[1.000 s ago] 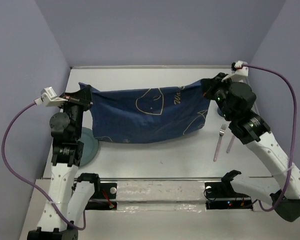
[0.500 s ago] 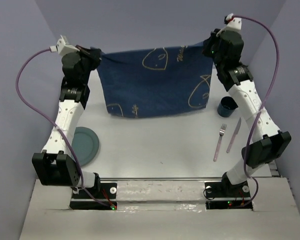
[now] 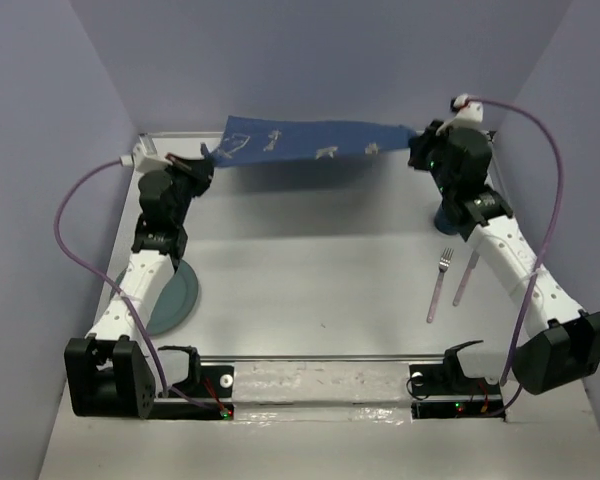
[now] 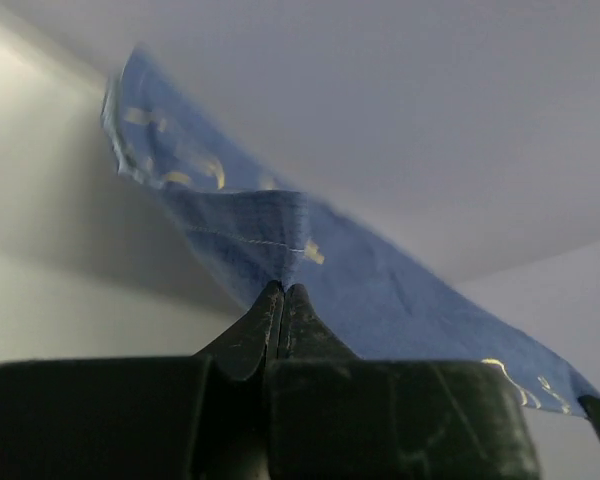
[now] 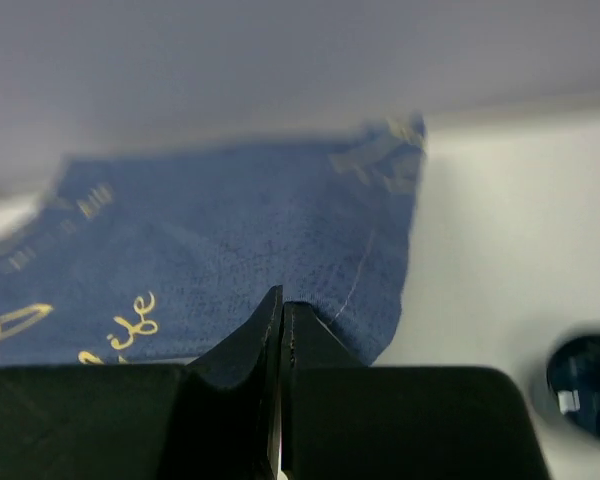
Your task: Set the dinner table for one person
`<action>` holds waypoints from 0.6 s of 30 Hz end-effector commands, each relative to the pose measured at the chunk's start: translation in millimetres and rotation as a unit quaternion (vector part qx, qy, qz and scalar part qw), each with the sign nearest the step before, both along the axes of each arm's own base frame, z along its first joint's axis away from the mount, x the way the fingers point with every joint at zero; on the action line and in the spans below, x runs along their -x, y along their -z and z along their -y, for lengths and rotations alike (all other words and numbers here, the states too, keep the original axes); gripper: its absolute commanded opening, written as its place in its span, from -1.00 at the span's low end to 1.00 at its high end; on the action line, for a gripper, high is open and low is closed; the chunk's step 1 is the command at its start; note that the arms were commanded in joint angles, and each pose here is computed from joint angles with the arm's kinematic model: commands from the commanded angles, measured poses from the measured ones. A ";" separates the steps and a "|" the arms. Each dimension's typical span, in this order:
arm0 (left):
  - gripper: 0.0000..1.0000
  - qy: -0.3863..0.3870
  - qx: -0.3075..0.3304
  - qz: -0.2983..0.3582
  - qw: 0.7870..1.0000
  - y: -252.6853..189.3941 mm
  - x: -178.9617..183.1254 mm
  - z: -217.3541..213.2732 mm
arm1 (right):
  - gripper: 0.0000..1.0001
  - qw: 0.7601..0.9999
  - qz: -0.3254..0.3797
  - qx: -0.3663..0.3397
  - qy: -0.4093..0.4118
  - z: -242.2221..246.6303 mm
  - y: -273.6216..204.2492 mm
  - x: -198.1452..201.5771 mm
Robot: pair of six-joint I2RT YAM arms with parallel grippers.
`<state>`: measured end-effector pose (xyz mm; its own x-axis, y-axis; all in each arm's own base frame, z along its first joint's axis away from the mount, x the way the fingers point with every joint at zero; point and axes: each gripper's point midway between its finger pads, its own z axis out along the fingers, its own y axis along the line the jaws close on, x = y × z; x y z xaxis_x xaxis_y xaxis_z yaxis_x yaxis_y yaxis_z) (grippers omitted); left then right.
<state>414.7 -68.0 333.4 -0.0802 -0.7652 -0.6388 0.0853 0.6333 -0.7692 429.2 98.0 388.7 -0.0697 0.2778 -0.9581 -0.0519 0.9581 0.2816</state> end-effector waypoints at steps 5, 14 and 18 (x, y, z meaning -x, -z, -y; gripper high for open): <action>-1.00 -0.074 0.013 -0.079 0.994 157.6 57.0 -32.4 | -1.00 0.980 -0.192 -0.042 0.020 9.9 223.9 33.2; -1.00 -0.067 -0.003 -0.145 0.987 243.5 101.3 -32.1 | -1.00 0.953 -0.288 -0.091 -0.005 0.2 311.4 91.7; -1.00 -0.060 -0.013 -0.145 0.988 253.7 116.5 -31.5 | -1.00 0.939 -0.325 -0.108 -0.009 0.7 337.1 126.4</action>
<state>296.1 -56.7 64.2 -0.2944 -0.7840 -0.5465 -0.2496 0.6150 -0.7480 314.8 108.1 54.8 -0.6611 0.3939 -0.6386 0.1383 0.9005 0.4124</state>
